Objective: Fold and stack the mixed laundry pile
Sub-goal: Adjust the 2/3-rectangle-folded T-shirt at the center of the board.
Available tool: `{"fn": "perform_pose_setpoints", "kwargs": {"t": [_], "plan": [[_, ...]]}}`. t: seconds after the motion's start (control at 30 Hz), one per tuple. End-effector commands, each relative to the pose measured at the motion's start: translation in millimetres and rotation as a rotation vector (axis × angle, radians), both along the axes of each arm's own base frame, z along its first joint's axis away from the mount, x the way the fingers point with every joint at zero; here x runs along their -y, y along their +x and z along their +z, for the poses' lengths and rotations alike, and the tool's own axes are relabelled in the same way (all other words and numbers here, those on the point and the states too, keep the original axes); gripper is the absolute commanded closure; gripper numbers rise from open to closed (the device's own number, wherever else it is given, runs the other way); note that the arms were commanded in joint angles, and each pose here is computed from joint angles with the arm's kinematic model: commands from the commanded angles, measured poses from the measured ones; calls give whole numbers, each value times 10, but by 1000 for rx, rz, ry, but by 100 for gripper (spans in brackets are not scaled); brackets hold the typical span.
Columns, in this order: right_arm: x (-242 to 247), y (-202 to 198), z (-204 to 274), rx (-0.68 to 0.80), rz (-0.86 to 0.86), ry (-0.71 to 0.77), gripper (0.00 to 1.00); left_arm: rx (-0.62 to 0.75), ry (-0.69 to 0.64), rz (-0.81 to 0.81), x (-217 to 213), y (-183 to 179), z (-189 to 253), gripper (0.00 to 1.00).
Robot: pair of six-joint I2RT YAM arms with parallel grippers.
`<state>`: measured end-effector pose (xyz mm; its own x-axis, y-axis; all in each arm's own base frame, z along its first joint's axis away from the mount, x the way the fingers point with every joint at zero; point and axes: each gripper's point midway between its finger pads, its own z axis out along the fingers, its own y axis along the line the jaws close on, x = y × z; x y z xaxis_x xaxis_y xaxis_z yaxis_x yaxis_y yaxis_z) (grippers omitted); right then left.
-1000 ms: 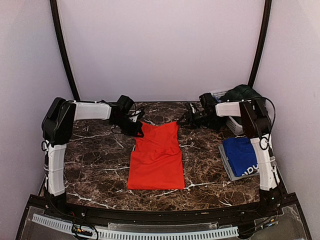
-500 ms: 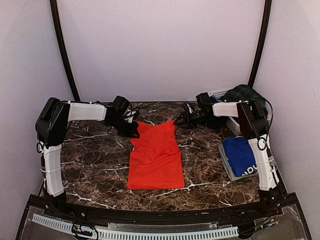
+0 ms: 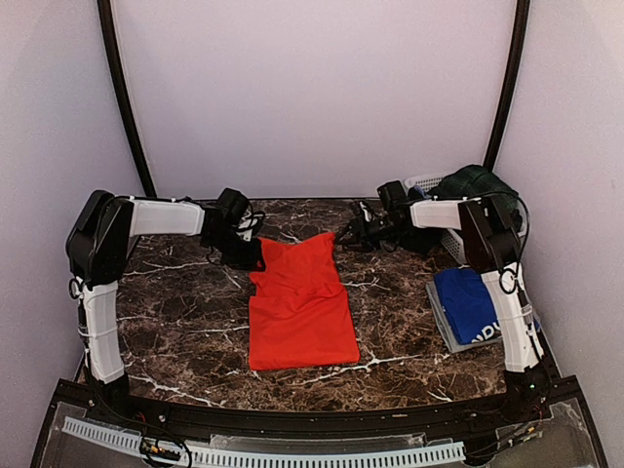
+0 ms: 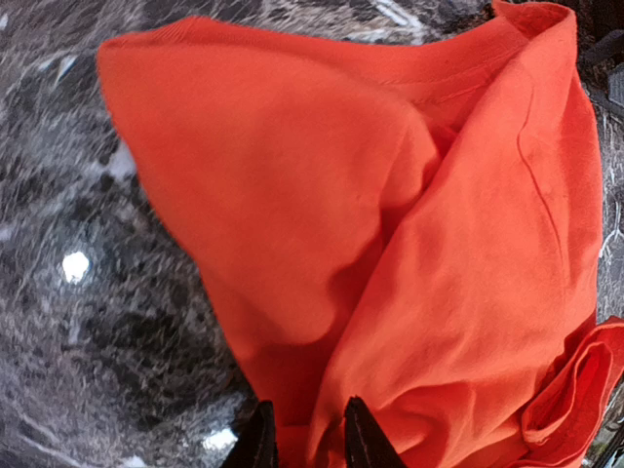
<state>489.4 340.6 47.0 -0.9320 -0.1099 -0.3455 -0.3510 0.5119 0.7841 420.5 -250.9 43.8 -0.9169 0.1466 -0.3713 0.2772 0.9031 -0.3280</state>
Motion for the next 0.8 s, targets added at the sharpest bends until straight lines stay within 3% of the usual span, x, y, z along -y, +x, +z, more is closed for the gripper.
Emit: {"fn": "perform_pose_setpoints", "kwargs": {"t": [0.0, 0.53, 0.67, 0.77], "plan": [[-62, -15, 90, 28, 19, 20, 56, 16, -15, 68, -231, -70, 226, 73], [-226, -402, 628, 157, 66, 0, 59, -29, -139, 61, -211, -258, 109, 58], [-416, -584, 735, 174, 113, 10, 64, -34, -160, 70, -233, -246, 61, 65], [-574, -726, 748, 173, 151, 15, 68, -34, -180, 60, -200, -243, 71, 81]]}}
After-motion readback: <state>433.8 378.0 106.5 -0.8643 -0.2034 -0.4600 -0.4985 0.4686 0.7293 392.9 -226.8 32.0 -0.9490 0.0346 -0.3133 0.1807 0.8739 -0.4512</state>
